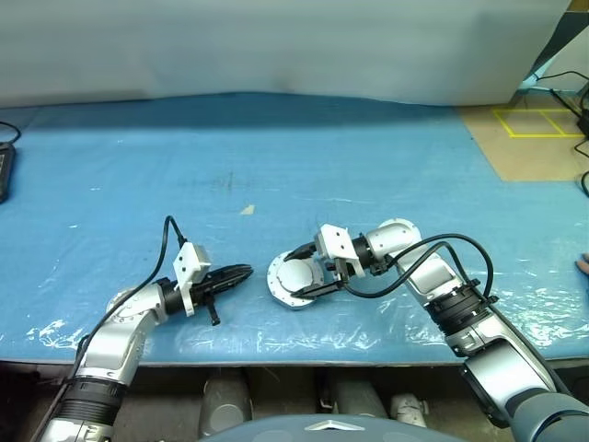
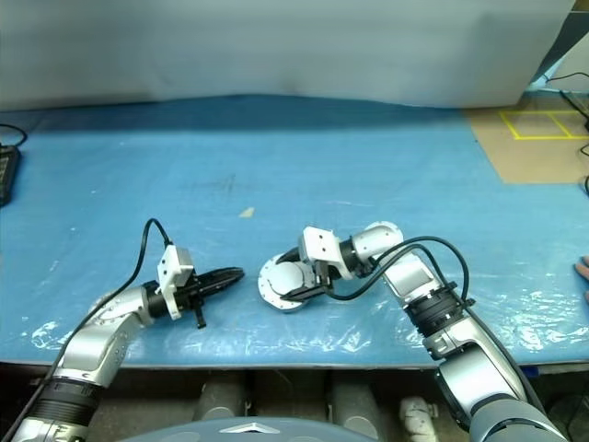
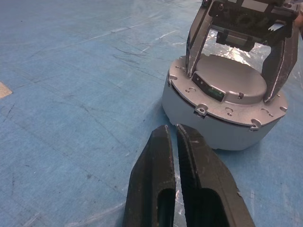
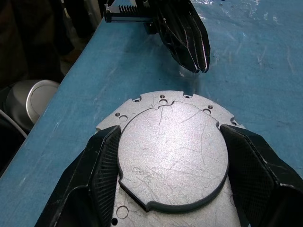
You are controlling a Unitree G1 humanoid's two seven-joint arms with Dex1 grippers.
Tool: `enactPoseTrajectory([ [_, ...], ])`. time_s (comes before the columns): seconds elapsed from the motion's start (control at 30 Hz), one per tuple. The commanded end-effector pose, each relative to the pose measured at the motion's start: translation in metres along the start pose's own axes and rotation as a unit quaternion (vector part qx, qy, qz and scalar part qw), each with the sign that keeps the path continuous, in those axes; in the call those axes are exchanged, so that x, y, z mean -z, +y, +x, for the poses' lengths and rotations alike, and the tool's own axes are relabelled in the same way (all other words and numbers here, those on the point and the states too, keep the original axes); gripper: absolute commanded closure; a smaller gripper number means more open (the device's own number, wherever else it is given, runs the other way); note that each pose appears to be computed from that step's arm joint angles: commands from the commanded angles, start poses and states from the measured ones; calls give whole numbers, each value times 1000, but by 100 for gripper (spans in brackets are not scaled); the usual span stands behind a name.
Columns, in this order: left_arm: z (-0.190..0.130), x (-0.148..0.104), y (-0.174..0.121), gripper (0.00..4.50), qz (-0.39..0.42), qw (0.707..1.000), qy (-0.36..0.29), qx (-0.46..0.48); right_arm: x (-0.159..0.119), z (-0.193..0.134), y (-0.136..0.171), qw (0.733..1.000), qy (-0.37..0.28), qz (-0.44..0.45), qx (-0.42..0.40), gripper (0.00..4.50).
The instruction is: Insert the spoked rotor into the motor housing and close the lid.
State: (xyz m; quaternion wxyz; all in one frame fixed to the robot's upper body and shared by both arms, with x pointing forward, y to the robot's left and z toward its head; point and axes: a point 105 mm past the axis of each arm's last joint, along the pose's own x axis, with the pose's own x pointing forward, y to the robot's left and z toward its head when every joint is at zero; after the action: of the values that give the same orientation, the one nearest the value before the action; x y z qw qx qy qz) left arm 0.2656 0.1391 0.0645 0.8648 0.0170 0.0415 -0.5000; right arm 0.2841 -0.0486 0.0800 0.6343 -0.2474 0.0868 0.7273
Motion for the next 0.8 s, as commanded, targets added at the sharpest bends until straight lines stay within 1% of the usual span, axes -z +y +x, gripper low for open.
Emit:
enactPoseTrajectory([
  [0.03,1,-22,3,421,-2,999,-42,-10,44,1,12,995,83,50,-12,153],
  [0.1,2,-27,4,421,-10,999,-52,-12,48,1,15,994,94,56,-19,153],
  [0.27,2,-35,5,421,-23,997,-73,-13,46,0,14,994,95,59,-16,153],
  [0.4,2,-34,3,421,-23,997,-68,-8,37,-2,14,994,78,73,-20,153],
  [0.5,2,-33,3,421,-25,997,-67,-4,34,-5,9,994,88,56,-9,153],
  [0.63,2,-33,3,421,-25,998,-65,-2,27,-4,6,995,82,52,-12,153],
  [0.7,2,-33,2,421,-26,998,-66,0,30,-3,6,994,91,52,-14,153],
  [0.8,3,-34,2,421,-27,997,-67,1,44,-4,9,992,120,48,-15,153],
])
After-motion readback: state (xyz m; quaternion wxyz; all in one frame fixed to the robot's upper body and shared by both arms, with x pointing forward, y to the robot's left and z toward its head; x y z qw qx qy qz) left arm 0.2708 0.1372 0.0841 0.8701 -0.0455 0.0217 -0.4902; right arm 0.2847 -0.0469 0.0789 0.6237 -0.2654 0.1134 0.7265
